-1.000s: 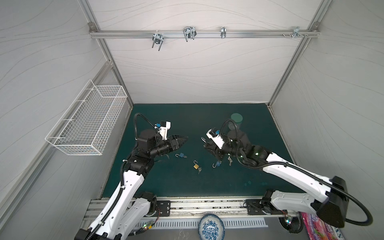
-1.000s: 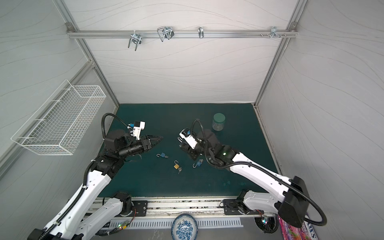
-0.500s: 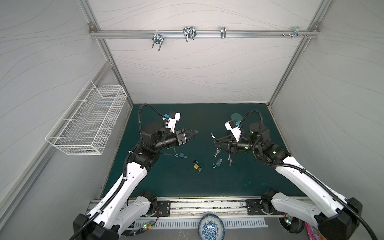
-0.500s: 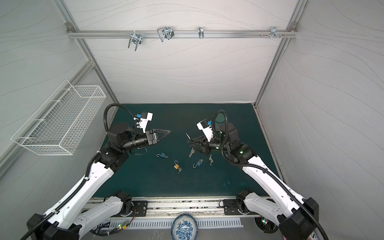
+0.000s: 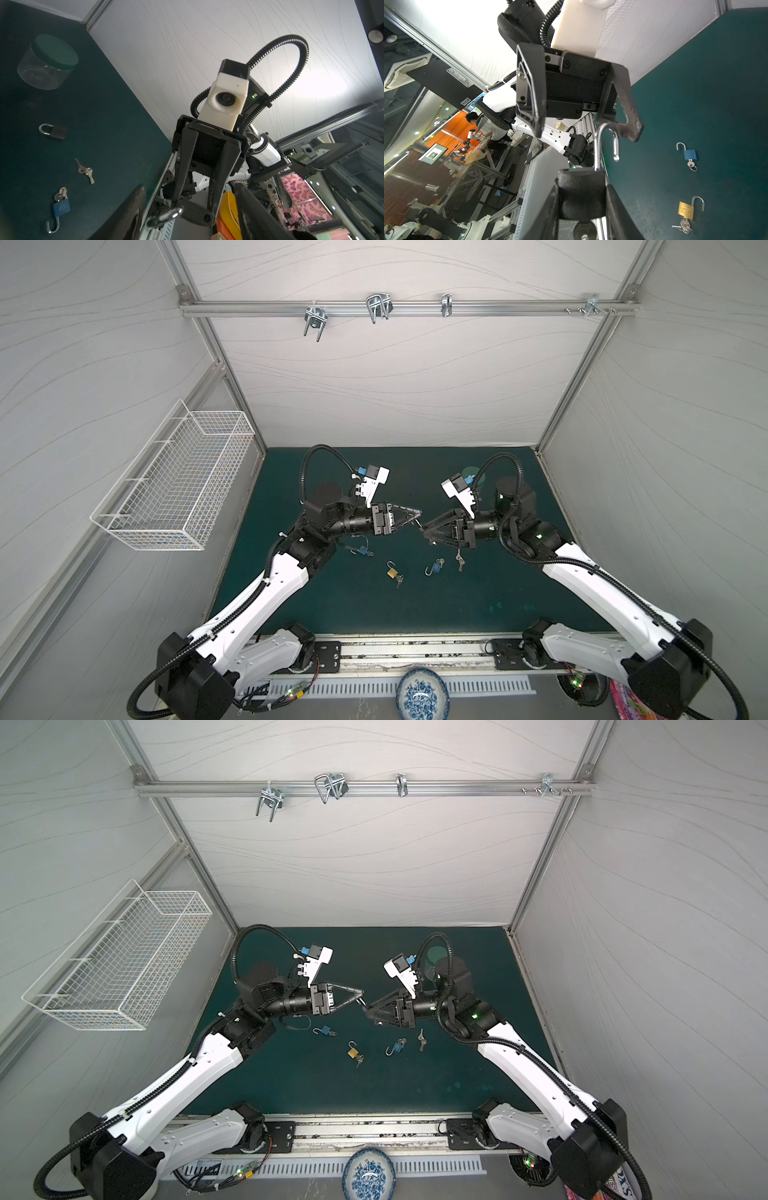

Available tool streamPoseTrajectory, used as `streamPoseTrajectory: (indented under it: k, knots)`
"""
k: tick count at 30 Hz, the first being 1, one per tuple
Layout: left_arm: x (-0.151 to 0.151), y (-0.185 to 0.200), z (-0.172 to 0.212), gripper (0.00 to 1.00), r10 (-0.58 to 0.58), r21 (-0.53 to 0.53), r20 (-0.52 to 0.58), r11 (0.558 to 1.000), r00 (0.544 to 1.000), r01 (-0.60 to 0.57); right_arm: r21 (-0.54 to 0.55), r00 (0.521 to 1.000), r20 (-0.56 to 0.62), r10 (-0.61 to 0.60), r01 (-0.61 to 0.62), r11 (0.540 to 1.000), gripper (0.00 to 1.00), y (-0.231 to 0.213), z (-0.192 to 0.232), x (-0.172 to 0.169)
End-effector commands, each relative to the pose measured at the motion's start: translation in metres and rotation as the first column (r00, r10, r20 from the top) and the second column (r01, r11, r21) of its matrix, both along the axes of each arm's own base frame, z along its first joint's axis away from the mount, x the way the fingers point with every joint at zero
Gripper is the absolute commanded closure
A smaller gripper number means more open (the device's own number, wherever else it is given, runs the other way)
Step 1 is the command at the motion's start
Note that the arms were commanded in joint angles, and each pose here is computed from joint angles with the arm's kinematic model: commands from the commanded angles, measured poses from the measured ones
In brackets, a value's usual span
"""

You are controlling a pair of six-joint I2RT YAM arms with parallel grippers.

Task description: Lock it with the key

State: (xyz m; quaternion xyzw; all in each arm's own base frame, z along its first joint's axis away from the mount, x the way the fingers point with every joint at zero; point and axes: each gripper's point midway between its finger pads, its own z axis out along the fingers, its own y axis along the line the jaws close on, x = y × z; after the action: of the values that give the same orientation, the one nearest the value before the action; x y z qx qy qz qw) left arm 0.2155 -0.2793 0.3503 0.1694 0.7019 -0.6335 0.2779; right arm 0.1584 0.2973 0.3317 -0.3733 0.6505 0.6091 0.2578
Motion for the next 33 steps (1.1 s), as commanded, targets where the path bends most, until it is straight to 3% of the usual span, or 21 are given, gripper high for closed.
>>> streamPoseTrajectory:
  k: [1, 17, 33]
  knots:
    - [-0.014, -0.005, 0.039, 0.39, -0.067, -0.068, 0.118, 0.995, 0.991, 0.076, 0.045, 0.999, 0.048, -0.006, 0.004, 0.999, 1.0, -0.002, 0.02, 0.0]
    - [0.0, 0.002, 0.023, 0.68, 0.047, -0.018, 0.085, 0.999, 0.995, -0.046, 0.056, 0.996, 0.081, -0.029, 0.025, 0.998, 1.0, -0.009, 0.026, -0.005]
    - [0.004, 0.002, 0.024, 0.9, 0.058, -0.008, 0.077, 0.998, 0.995, -0.057, 0.07, 0.993, 0.119, -0.023, 0.015, 0.997, 1.0, -0.008, 0.034, -0.007]
